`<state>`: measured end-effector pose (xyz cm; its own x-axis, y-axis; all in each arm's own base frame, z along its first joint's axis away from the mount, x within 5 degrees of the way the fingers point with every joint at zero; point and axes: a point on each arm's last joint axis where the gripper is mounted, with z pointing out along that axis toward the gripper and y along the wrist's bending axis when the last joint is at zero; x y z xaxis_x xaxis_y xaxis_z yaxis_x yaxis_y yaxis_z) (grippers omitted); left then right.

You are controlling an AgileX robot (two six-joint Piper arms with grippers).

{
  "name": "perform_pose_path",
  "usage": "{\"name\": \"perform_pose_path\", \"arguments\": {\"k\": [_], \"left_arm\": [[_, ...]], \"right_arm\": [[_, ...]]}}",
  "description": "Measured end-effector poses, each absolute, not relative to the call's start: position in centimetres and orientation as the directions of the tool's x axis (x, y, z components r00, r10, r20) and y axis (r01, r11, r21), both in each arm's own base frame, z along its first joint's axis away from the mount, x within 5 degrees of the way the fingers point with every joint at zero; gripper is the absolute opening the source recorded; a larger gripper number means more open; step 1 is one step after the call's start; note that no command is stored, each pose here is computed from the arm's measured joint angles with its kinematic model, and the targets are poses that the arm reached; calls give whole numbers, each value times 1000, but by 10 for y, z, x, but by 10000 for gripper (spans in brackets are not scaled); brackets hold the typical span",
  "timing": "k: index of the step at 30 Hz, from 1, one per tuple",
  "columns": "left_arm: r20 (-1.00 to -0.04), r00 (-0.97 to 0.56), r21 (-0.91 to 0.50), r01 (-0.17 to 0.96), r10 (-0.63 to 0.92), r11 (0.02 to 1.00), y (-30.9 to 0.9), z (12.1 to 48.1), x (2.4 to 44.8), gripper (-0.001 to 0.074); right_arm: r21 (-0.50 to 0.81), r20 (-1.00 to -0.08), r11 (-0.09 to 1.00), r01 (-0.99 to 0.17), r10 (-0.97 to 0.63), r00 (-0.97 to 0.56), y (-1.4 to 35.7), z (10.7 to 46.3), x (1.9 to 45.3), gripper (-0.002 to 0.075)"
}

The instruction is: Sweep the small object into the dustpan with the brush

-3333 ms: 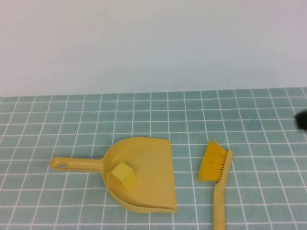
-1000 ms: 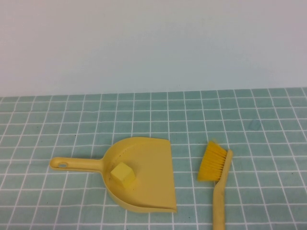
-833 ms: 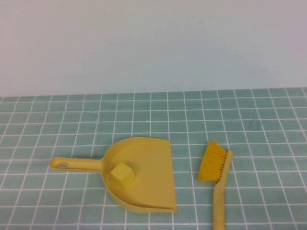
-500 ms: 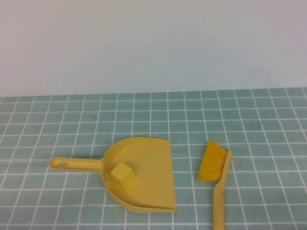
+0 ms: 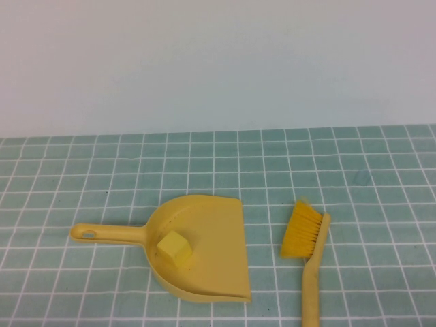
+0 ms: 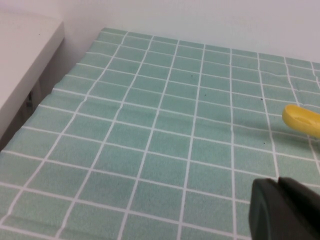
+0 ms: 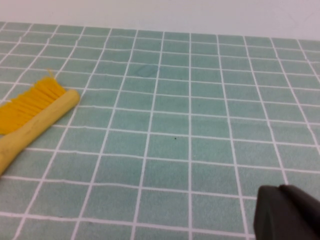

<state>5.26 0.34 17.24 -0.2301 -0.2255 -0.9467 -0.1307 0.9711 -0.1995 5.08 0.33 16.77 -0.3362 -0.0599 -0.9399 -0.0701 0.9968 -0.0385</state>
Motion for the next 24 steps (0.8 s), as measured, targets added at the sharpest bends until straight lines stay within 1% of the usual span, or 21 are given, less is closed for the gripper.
{"name": "perform_pose_path", "arguments": {"k": [2,6,9,24], "left_arm": [[-950,-236,-180,-111,-202,977,3,172,53,0],[-950,-256,-181,-10,-178,983,-3,172,53,0],[-950,-263,-181,33,-166,983,-5,172,52,0],[-953,-262,-167,31,-154,985,-5,172,52,0]], "right_arm": [[-38,-940,997,-70,-60,-336,3,168,51,-1],[-38,-940,997,-70,-60,-336,3,168,51,-1],[-38,-940,997,-70,-60,-336,3,168,51,-1],[-38,-940,997,-70,-60,-336,3,168,51,-1]]}}
